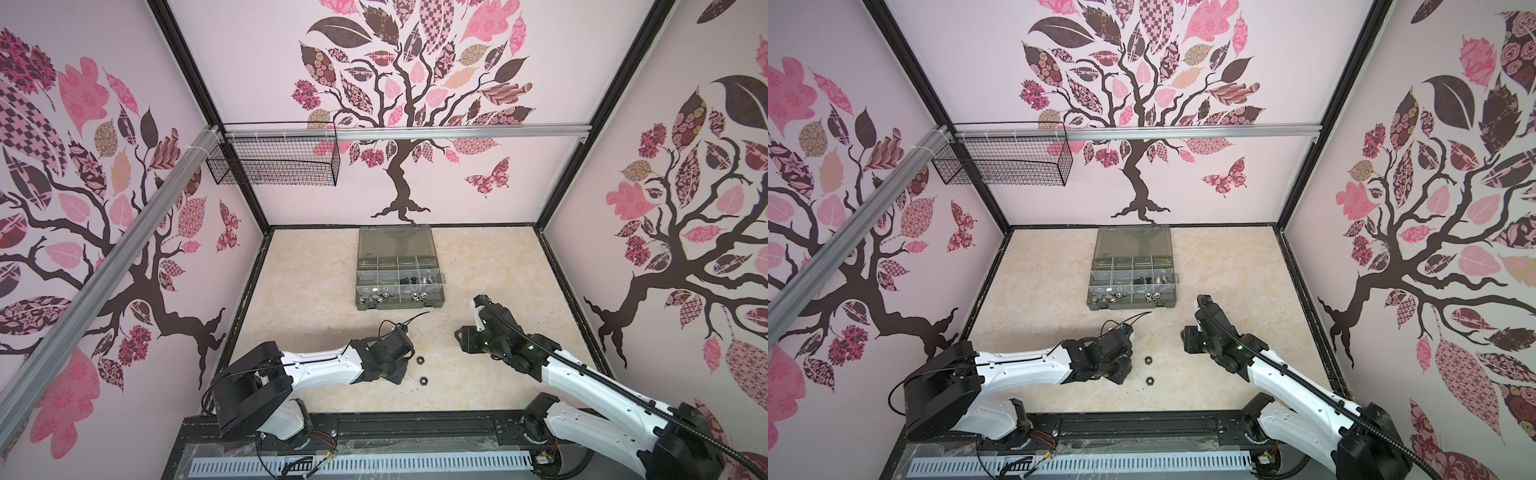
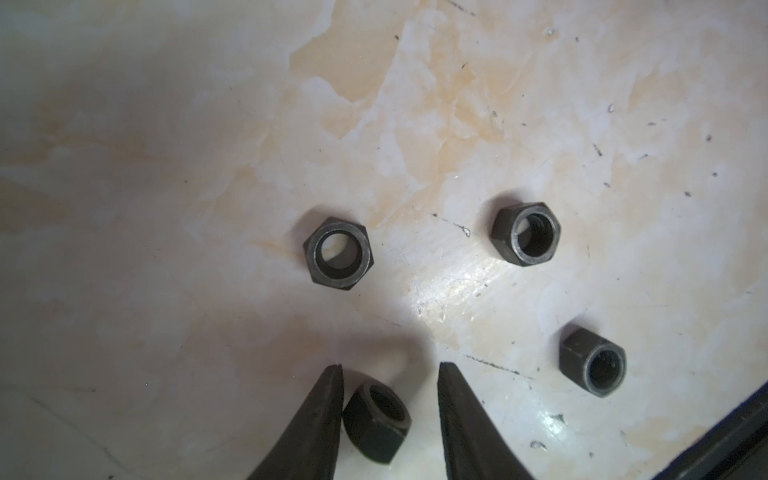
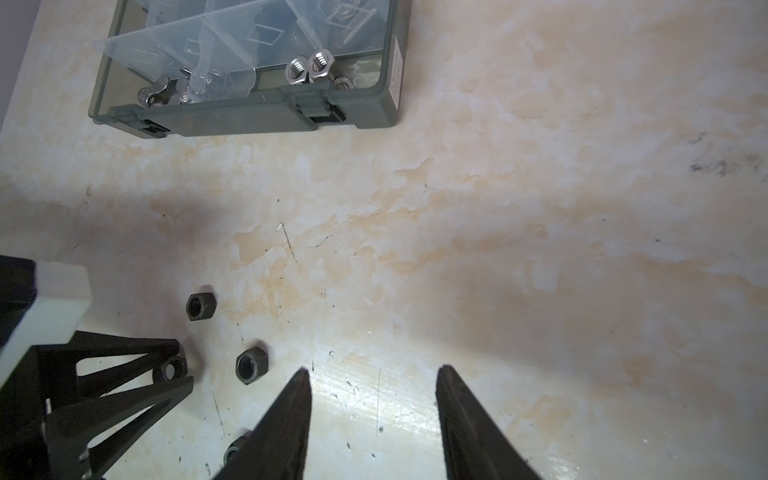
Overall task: Sort the screws and nuts into containers
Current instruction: 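Lower the left gripper and close it on the nearest dark hex nut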
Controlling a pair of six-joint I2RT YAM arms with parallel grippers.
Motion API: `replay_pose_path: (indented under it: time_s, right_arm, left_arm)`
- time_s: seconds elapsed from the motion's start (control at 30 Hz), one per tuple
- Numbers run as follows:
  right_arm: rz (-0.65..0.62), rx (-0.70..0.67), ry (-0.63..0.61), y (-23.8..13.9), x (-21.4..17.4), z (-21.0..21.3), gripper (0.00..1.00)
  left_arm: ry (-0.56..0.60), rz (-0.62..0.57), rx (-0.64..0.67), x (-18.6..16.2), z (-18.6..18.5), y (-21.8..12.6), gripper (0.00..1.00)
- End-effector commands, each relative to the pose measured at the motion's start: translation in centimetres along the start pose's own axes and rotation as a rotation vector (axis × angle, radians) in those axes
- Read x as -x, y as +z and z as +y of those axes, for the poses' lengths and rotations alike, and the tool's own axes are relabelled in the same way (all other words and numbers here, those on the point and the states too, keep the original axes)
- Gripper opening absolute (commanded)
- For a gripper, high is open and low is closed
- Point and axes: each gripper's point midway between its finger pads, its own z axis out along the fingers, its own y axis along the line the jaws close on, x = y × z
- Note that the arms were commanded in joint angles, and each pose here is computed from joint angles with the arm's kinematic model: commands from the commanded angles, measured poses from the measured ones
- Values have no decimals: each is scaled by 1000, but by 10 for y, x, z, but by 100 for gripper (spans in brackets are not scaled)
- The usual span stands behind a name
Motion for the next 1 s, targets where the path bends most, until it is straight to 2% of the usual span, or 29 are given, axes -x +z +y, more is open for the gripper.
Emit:
replay_pose_path:
  time_s: [0.0,0.3,0.97]
  right_arm:
    - [-2,0,16,-3,-2,-2,52]
    - [-3,1,15,-2,-2,-2,52]
    - [5,-1,21,-2,-4,-3,52]
  left_arm:
    - [-6,-29,18,10,0,-9,42]
    - [-44,-9,32,-11,14,-13,41]
    - [-37,5,3,-9,5,-6,35]
